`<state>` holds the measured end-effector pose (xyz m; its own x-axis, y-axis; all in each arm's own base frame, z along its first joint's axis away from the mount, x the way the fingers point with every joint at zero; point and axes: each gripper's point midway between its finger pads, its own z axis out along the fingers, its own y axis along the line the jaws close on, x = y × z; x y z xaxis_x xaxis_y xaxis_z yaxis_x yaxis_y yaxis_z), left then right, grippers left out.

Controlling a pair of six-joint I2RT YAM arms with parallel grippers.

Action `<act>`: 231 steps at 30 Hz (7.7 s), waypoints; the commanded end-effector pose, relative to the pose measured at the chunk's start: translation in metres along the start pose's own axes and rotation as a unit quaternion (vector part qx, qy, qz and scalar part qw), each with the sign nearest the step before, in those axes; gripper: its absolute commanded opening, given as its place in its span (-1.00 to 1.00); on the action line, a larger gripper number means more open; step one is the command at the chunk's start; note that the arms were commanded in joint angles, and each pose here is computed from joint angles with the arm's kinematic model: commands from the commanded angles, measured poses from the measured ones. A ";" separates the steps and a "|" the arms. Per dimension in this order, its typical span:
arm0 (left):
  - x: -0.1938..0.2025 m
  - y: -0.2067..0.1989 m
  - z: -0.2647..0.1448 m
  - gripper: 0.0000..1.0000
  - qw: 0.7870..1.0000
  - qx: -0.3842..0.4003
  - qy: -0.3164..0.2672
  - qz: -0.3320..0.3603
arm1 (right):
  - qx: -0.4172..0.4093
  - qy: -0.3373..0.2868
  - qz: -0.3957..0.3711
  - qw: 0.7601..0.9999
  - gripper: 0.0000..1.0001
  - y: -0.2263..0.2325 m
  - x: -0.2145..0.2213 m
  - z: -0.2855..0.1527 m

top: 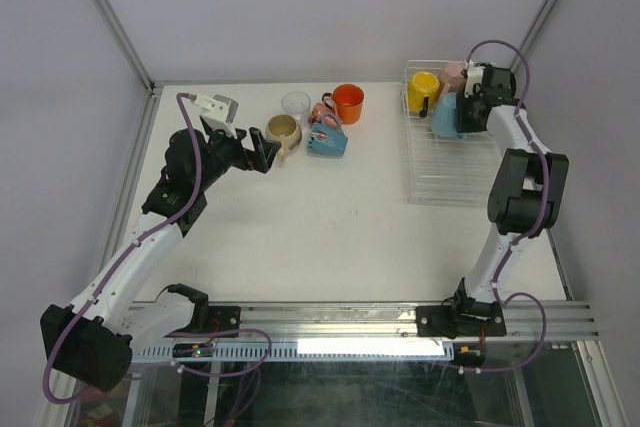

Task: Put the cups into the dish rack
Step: Turn the cup upside down in the dish rack, then pick up the cup at the center of the board, then turn the cup upside down in the dish rack.

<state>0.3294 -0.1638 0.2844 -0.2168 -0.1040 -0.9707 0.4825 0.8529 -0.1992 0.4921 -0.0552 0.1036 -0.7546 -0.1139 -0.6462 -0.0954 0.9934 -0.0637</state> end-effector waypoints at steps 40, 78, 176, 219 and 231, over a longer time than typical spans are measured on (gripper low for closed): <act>-0.007 -0.001 0.001 0.98 1.000 0.008 -0.020 0.022 | -0.208 -0.232 0.002 0.950 -0.33 0.094 -0.046 -0.218; 0.052 0.045 0.153 0.28 0.973 -0.192 0.113 -0.054 | -0.403 -0.336 -0.052 0.850 -0.15 0.178 0.021 -0.292; 0.001 -0.100 -0.015 -1.00 0.902 0.156 -0.132 -0.379 | -0.521 -0.308 -0.046 0.794 -0.13 0.225 0.045 -0.274; -0.128 -0.204 -0.020 -1.00 0.761 0.395 -0.367 -0.361 | -0.624 -0.219 0.056 0.748 0.32 0.266 0.051 -0.297; -0.163 -0.227 -0.051 -1.00 0.709 0.465 -0.396 -0.352 | -0.663 -0.231 0.064 0.710 0.79 0.268 0.017 -0.346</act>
<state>0.2704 -0.3597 0.4015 -0.3760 -0.8102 -0.4497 0.7944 -0.0320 -0.6065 0.2338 0.2007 0.2948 -0.6095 0.2813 -0.7412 -0.7408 0.1307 0.6589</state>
